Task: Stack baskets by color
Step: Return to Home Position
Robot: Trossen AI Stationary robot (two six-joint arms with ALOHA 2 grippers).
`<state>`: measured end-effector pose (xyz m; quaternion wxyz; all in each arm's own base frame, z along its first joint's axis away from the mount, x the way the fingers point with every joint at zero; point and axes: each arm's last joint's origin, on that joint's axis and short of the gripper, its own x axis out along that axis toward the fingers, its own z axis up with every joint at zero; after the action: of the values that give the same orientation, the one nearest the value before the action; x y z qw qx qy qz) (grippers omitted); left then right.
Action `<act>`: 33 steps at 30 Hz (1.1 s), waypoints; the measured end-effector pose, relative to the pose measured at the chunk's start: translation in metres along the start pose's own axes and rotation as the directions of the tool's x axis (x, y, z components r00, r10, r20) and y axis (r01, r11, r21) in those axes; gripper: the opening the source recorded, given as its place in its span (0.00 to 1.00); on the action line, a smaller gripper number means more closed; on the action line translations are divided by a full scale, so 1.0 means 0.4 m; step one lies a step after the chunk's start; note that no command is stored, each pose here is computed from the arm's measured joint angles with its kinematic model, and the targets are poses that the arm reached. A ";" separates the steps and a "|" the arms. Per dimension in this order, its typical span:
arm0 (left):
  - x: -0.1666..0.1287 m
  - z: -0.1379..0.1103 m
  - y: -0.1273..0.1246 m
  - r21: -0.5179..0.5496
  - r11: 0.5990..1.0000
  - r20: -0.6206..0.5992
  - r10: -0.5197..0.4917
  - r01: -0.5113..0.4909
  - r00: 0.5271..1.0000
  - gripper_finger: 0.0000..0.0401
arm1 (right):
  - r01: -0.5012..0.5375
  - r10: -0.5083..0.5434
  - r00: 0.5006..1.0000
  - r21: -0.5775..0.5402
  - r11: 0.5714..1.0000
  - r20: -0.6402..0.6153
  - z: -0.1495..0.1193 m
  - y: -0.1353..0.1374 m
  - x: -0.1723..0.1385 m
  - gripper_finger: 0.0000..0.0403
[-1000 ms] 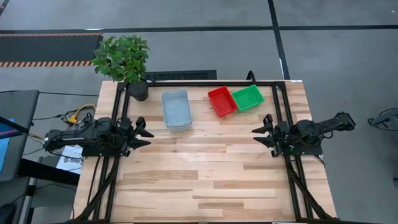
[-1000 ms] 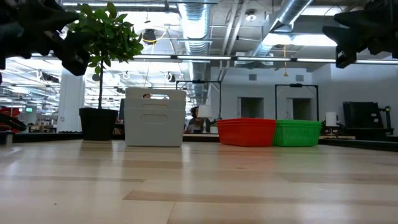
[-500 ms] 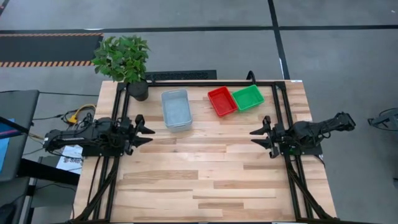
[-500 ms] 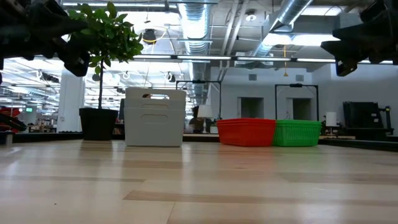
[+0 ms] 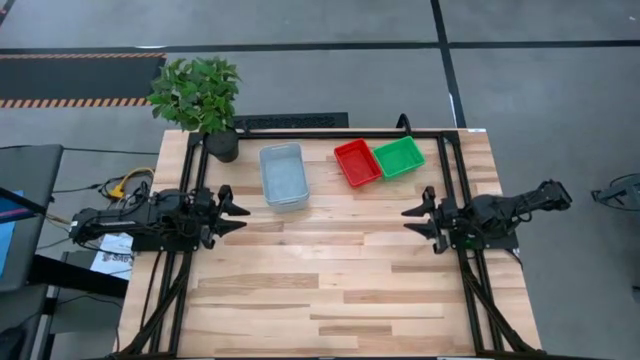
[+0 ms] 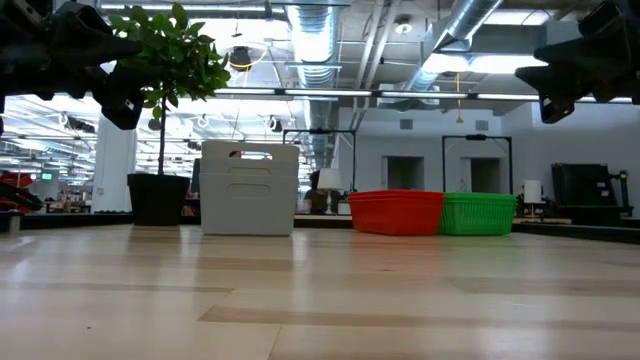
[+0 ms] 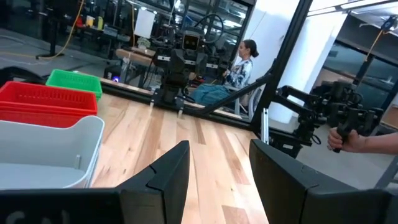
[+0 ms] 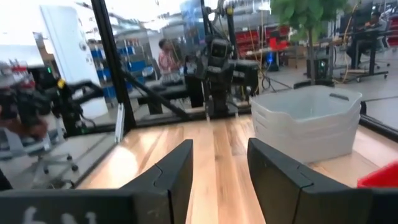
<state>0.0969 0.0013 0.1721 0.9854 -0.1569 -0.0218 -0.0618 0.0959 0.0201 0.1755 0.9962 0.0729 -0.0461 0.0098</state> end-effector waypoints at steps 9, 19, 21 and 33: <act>-0.001 0.010 -0.003 0.041 0.999 0.024 0.001 -0.002 1.000 0.39 | 0.025 -0.020 0.990 -0.033 0.999 0.141 0.034 -0.001 -0.007 0.43; 0.000 0.001 0.002 0.075 0.997 0.012 0.029 -0.030 1.000 0.39 | 0.203 -0.201 0.977 -0.023 0.979 0.077 0.015 -0.030 -0.003 0.43; 0.000 0.001 0.002 0.082 0.996 0.013 0.031 -0.031 0.999 0.39 | 0.216 -0.215 0.975 -0.017 0.976 0.051 0.009 -0.033 -0.003 0.44; 0.000 -0.001 0.003 0.088 0.995 0.012 0.039 -0.040 0.999 0.39 | 0.231 -0.230 0.973 -0.007 0.973 0.024 0.002 -0.038 -0.002 0.43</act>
<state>0.0971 0.0024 0.1714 0.9923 -0.1142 -0.0264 -0.0406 0.0953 0.0050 0.1739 0.9904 0.0730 -0.0489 -0.1069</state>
